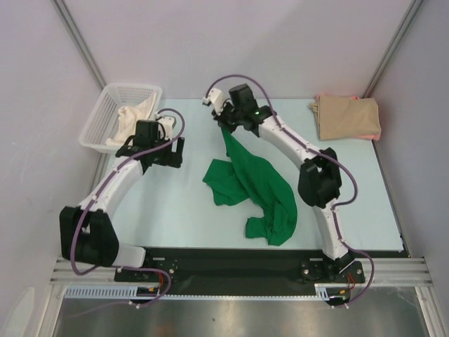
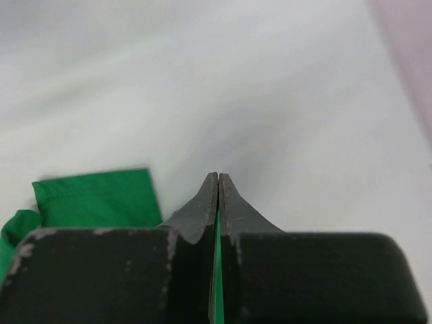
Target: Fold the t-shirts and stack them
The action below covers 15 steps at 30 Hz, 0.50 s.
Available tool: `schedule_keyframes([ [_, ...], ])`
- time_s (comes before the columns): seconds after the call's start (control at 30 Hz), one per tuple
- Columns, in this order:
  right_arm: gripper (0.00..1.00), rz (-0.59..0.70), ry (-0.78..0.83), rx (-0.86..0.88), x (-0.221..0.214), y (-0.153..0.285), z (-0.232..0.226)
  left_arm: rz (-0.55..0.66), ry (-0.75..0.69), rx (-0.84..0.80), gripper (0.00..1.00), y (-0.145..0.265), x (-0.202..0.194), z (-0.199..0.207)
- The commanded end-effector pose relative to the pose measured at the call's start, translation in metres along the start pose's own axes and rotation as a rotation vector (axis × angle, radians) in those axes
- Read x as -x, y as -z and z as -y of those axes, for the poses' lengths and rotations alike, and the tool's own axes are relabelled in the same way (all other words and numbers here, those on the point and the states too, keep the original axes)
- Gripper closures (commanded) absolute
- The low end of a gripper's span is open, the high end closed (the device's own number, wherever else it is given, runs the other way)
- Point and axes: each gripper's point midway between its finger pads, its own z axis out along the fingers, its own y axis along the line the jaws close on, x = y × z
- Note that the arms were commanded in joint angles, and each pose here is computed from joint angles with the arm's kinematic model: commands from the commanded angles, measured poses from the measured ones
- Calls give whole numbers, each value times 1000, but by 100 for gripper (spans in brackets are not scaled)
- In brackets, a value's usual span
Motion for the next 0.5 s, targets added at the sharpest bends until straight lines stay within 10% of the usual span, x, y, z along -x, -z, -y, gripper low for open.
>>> schedule_keyframes([
  [0.0, 100, 96, 24, -82, 49, 63, 23, 6, -7, -97, 8, -18, 25, 14],
  [0.47, 100, 21, 35, -269, 6, 190, 58, -289, -31, -426, 26, -137, 17, 97],
])
